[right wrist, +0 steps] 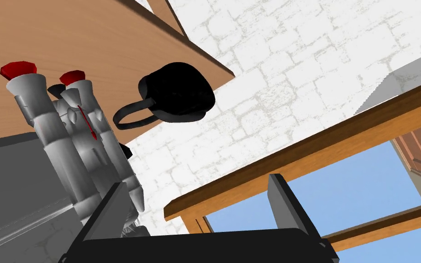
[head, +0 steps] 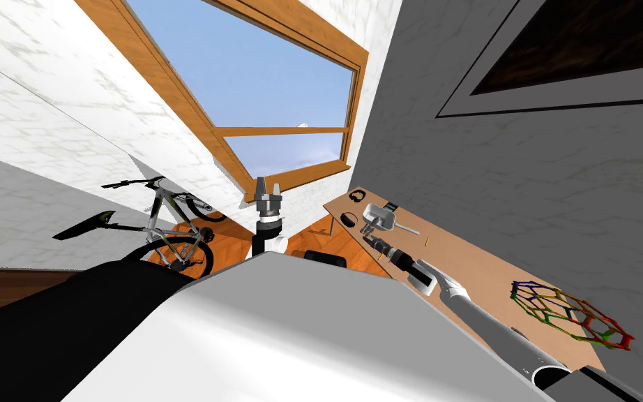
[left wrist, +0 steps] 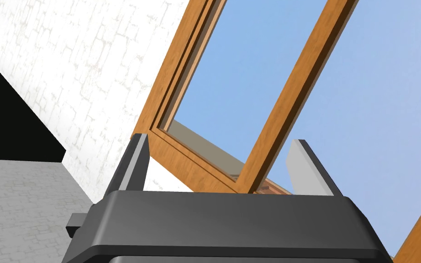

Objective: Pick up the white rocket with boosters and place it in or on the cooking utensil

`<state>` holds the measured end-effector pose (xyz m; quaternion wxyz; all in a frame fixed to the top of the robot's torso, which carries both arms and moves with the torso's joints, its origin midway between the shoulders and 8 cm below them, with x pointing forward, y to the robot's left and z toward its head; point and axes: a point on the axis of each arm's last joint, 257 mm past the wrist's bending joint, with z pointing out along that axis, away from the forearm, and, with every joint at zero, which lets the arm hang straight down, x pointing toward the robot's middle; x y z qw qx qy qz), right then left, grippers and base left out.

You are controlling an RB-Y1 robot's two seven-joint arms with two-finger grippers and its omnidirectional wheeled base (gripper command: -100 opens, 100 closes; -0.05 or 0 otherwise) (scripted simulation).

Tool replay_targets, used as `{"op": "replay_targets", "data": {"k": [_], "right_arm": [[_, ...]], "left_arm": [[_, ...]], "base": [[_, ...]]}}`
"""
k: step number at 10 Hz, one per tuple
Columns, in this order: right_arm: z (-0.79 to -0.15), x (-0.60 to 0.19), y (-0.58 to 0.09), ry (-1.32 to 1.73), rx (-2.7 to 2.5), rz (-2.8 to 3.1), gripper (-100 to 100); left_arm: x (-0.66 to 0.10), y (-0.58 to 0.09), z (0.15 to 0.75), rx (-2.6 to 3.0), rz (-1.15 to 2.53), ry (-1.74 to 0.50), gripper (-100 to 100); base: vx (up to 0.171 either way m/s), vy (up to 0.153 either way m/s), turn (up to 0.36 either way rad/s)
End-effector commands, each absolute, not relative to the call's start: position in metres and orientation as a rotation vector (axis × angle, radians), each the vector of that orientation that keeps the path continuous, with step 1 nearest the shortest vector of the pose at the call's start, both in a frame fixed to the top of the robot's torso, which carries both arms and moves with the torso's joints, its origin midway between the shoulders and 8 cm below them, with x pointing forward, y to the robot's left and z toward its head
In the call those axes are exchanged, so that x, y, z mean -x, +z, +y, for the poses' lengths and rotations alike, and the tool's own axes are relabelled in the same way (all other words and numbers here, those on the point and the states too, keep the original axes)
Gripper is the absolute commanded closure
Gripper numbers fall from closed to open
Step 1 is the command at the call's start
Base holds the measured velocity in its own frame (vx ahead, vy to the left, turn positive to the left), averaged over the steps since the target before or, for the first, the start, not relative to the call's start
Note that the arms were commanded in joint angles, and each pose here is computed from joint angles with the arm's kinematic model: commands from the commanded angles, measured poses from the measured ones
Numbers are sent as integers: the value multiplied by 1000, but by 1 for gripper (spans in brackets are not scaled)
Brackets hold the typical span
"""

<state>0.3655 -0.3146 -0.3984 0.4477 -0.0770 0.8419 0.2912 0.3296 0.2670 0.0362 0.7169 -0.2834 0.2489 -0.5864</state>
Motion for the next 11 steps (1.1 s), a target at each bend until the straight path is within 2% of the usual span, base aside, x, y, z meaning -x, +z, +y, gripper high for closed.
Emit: {"op": "replay_targets", "data": {"k": [1, 8, 11], "right_arm": [[-334, -363, -405, 676, 210, 2111, -100], [-438, -356, -409, 413, 374, 2216, -100], [-489, -355, -398, 279, 462, 2243, -100]], "left_arm": [[-330, 36, 267, 627, 551, -1298, 0], [-330, 36, 267, 627, 551, -1298, 0], [-330, 36, 267, 627, 551, -1298, 0]], "base": [[15, 18, 49], [14, 25, 123], [21, 59, 166]]}}
